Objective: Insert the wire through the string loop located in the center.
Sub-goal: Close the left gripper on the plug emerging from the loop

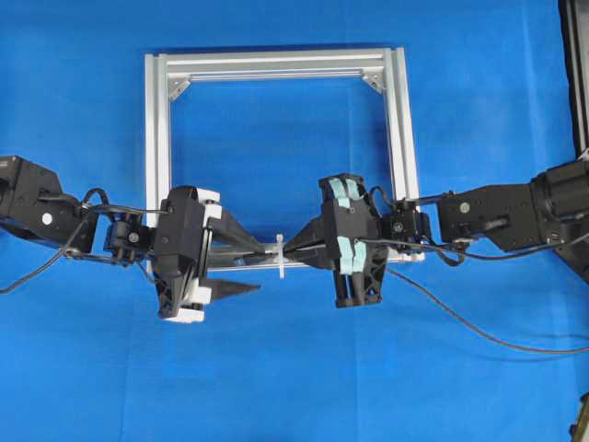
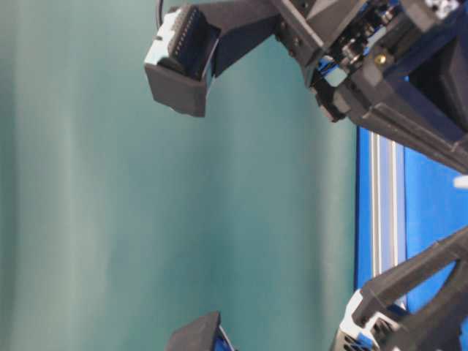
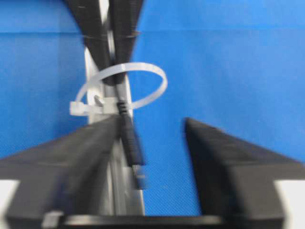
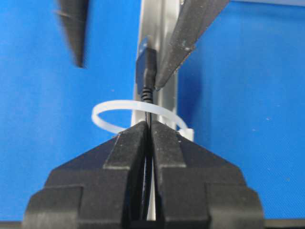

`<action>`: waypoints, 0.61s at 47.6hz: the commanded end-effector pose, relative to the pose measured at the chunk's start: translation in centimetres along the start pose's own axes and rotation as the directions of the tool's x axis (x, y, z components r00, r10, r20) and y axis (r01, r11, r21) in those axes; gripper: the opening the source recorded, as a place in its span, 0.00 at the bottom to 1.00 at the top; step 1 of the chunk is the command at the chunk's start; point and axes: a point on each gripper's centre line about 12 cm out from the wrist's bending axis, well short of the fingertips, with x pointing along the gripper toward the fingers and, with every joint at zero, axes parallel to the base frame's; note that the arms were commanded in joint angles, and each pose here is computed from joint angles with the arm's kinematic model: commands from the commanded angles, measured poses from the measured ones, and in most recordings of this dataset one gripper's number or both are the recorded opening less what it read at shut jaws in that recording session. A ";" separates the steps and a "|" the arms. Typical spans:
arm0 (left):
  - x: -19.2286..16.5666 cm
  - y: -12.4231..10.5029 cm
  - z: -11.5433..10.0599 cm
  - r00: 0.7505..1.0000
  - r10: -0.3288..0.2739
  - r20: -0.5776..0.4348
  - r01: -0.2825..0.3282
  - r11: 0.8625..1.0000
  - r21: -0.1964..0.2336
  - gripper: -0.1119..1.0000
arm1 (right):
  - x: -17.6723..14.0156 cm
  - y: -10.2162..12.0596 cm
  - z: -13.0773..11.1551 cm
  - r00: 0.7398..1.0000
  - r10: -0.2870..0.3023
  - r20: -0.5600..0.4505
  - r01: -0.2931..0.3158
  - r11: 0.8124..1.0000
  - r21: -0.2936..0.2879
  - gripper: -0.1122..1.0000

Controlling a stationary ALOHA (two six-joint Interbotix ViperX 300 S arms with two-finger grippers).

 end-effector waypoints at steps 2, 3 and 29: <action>0.1 -0.2 1.1 1.000 -0.005 0.023 0.005 1.000 -0.001 0.37 | -0.1 0.1 1.0 1.000 0.003 0.029 -0.003 1.000 0.000 0.08; 0.1 -0.2 1.1 1.000 -0.003 0.017 0.003 1.000 -0.002 0.32 | -0.1 0.1 1.0 1.000 0.003 0.029 -0.003 1.000 -0.002 0.08; 0.3 0.3 1.2 1.000 0.010 0.004 -0.010 0.999 -0.031 0.18 | -0.1 0.3 1.0 0.999 0.009 0.031 -0.009 1.000 -0.010 0.08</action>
